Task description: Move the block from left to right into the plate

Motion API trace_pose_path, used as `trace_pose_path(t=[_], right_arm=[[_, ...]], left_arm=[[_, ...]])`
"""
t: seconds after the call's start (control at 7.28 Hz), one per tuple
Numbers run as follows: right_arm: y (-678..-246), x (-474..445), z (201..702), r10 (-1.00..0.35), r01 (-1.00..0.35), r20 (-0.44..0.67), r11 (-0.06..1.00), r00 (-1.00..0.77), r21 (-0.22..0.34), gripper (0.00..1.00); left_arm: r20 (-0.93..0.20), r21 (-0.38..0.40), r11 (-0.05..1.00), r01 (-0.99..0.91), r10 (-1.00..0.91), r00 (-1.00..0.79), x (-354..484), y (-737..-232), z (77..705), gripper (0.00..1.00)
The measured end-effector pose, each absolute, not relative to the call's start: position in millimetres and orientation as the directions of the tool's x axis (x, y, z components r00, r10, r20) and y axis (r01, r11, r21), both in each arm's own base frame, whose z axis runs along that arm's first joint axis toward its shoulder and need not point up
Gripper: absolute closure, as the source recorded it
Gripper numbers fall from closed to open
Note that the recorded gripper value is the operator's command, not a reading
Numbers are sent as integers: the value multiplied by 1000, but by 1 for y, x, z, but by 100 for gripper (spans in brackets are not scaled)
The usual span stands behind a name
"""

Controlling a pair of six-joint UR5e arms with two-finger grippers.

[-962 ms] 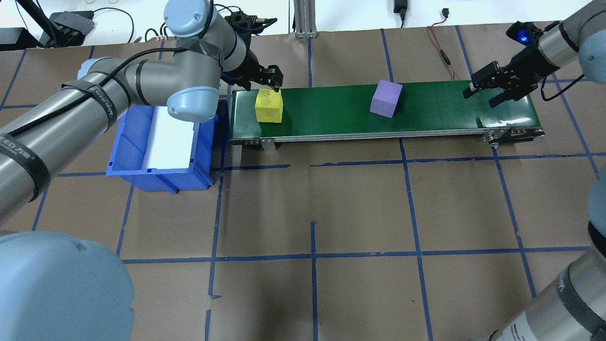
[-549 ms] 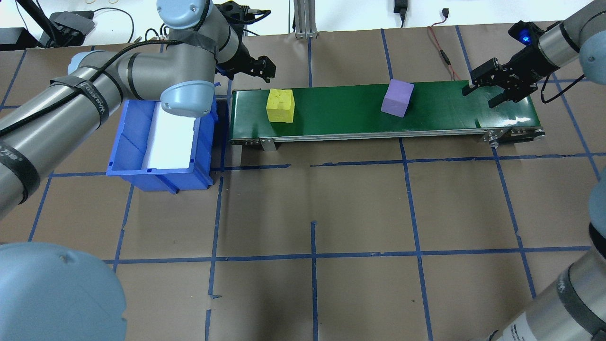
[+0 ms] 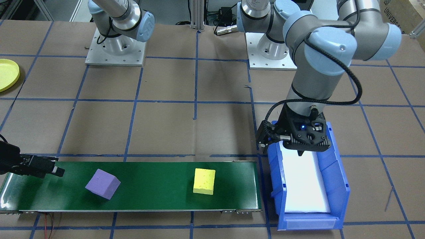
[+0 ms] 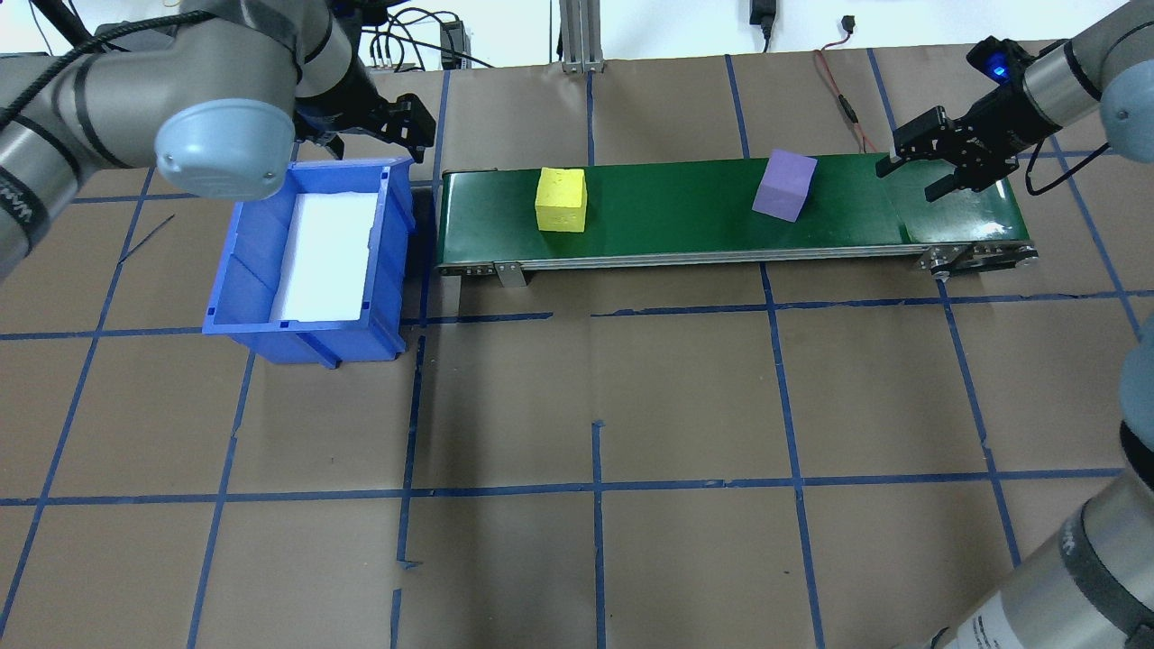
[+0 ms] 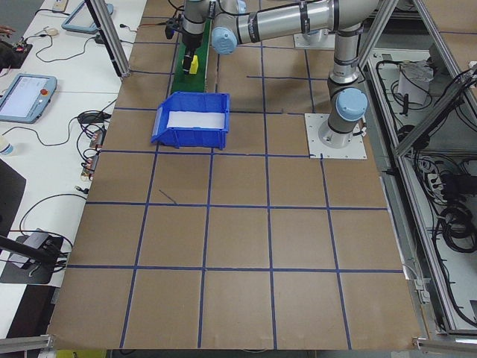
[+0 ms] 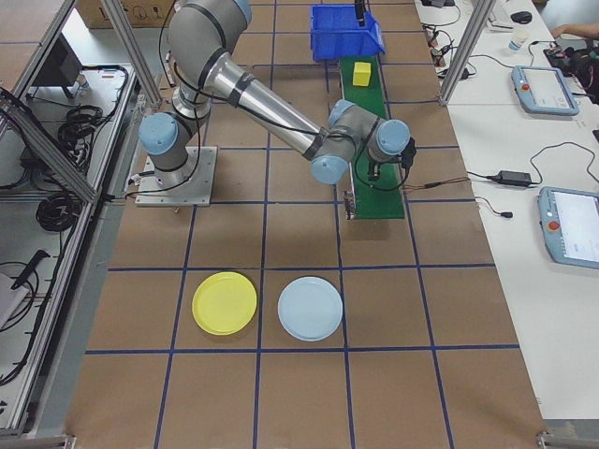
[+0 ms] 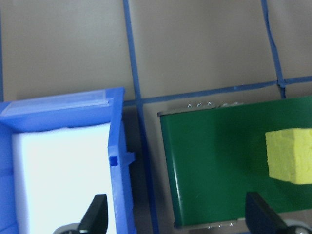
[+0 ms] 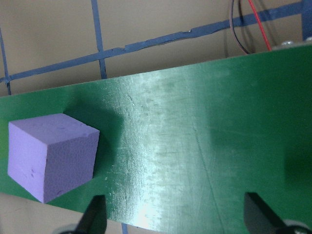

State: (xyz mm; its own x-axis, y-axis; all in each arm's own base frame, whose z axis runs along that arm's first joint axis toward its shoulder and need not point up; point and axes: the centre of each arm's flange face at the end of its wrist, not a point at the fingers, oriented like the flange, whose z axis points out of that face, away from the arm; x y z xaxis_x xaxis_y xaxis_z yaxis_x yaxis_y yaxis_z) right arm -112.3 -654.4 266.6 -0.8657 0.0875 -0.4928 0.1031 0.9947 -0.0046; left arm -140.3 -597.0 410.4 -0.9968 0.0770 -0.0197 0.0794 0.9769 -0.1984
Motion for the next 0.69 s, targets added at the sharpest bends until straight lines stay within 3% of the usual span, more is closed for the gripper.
trace_pose_path(t=[0.27,0.69], right_arm=[[-655,-112,265,93,107,-494,994,-865,0,0],[-655,-113,265,110,123,-493,992,-863,7,0]], left_arm=[[-14,-129,991,30,29,-999,-112,-557,457,0],[-7,-106,994,9,8,-1000,-103,-517,497,0]])
